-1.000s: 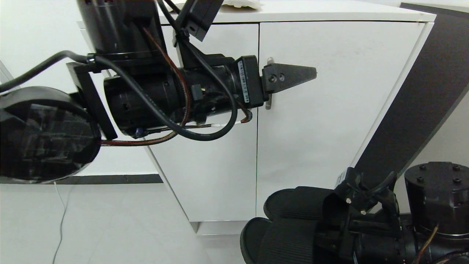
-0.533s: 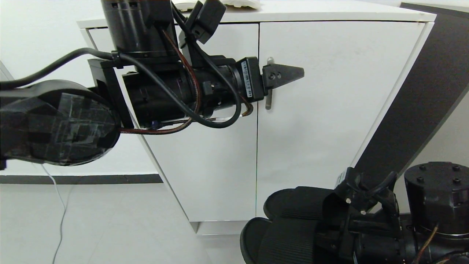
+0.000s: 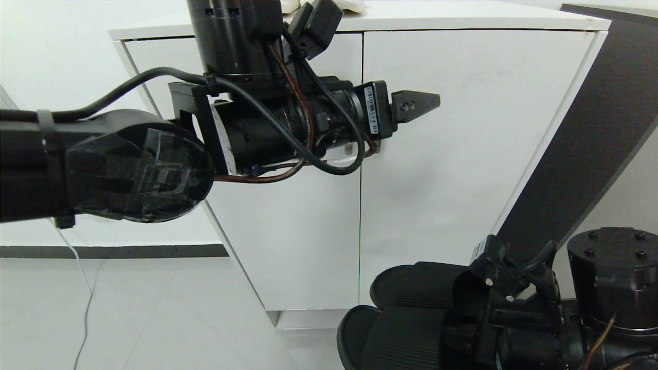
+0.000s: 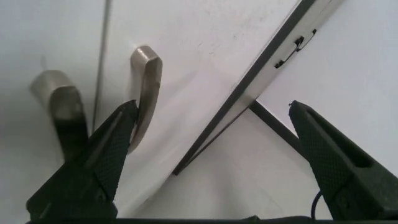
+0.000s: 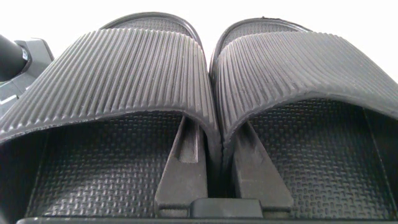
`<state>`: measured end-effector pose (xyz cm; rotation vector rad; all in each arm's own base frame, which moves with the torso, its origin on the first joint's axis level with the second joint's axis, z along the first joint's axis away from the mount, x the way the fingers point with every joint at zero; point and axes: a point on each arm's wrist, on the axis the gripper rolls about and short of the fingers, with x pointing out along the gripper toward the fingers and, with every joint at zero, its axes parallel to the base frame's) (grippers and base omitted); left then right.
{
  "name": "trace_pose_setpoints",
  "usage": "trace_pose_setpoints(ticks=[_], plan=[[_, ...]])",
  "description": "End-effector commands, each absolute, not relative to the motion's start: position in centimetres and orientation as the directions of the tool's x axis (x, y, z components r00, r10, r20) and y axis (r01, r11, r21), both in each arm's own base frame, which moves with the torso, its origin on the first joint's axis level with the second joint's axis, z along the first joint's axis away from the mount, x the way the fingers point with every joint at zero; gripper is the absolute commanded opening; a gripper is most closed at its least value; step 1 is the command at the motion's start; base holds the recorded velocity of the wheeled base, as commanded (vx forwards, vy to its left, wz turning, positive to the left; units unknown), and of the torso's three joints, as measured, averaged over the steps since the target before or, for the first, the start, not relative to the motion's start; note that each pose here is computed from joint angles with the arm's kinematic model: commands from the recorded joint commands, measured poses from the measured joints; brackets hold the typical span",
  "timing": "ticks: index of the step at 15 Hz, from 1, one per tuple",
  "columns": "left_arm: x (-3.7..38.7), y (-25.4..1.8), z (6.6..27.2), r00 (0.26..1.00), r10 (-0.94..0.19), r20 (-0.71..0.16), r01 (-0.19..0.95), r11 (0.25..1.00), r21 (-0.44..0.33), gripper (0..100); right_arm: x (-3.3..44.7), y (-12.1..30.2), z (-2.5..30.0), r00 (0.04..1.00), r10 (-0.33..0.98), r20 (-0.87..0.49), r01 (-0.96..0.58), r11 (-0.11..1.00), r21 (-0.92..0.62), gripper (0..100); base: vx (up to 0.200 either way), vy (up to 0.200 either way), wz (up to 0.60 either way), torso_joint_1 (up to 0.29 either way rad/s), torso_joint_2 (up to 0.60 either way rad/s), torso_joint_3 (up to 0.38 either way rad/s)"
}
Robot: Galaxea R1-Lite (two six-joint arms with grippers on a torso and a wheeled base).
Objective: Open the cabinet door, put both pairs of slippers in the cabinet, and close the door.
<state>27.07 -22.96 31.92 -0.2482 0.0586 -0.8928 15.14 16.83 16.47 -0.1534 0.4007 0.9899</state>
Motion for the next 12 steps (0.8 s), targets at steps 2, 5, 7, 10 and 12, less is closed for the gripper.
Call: trace_pose_setpoints(ticks=[2,5,7,10,12], plan=[[28.0,-23.7,31.4,0.63,-0.775,0.044,0.76,0.604,-0.24,100,15.1,16.8,16.5,0.483,0.782,-0.393,-0.837,0.544,0.054,0,0.0,0.0,0.0,0.0,0.0,0.0],[27.9,-23.6,31.4,0.63,-0.775,0.045,0.76,0.604,-0.24,0,15.1,16.8,16.6,0.483,0.783,-0.392,-0.837,0.544,0.053,0,0.0,0.0,0.0,0.0,0.0,0.0],[27.7,-23.4,31.6,0.631,-0.774,0.048,0.76,0.604,-0.241,0,15.0,16.7,16.6,0.481,0.785,-0.39,-0.838,0.542,0.057,0,0.0,0.0,0.0,0.0,0.0,0.0],[25.7,-22.9,31.6,0.612,-0.79,0.035,0.772,0.588,-0.242,0,14.2,16.1,16.4,0.425,0.825,-0.372,-0.871,0.484,0.079,0,0.0,0.0,0.0,0.0,0.0,0.0],[24.5,-22.8,31.6,0.594,-0.804,0.029,0.784,0.571,-0.243,0,13.5,15.6,16.3,0.358,0.862,-0.359,-0.903,0.418,0.102,0,0.0,0.0,0.0,0.0,0.0,0.0]])
